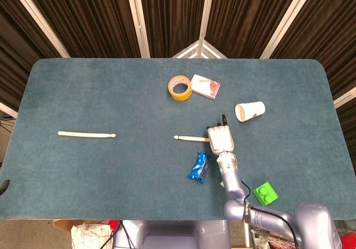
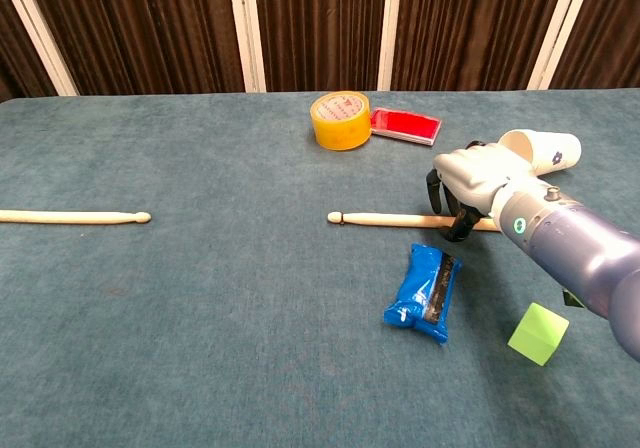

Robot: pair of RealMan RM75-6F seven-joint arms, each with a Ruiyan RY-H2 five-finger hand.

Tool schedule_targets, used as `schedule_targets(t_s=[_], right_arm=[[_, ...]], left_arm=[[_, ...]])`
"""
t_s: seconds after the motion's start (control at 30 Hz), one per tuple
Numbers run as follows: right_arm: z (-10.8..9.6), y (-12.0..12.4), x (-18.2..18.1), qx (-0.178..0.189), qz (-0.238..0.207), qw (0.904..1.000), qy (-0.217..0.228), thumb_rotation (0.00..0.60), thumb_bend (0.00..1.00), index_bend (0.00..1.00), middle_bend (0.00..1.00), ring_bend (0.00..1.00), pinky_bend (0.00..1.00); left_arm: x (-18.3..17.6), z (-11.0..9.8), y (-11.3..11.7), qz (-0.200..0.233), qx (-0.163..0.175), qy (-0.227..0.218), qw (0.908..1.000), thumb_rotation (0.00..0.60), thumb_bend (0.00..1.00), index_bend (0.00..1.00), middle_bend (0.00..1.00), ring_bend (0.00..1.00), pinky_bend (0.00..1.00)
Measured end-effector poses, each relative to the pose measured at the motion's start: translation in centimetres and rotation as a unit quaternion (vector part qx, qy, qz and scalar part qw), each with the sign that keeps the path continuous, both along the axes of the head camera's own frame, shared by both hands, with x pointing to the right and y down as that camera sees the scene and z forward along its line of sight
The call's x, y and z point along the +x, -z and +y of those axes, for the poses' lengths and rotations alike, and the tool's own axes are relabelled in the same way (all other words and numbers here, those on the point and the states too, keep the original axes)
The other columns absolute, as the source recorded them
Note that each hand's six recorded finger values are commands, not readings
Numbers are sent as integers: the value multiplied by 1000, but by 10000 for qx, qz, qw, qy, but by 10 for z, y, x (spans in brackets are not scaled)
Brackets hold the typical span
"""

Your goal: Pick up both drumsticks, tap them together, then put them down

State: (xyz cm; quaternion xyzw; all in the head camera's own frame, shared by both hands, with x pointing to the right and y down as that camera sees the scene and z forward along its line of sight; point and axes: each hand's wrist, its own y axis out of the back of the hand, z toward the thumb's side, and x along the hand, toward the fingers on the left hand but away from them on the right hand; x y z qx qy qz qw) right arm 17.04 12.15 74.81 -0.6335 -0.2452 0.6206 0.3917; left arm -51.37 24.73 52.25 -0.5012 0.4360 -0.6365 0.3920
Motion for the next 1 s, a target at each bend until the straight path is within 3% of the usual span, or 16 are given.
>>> schedule_targets(t_s=[1.0], right_arm=[[4, -1, 0, 55, 50, 9996, 254, 600, 426, 635, 604, 387, 3]], left_arm=[[0, 0, 1, -3, -14, 23, 10000, 600, 304, 84, 0, 0, 13]])
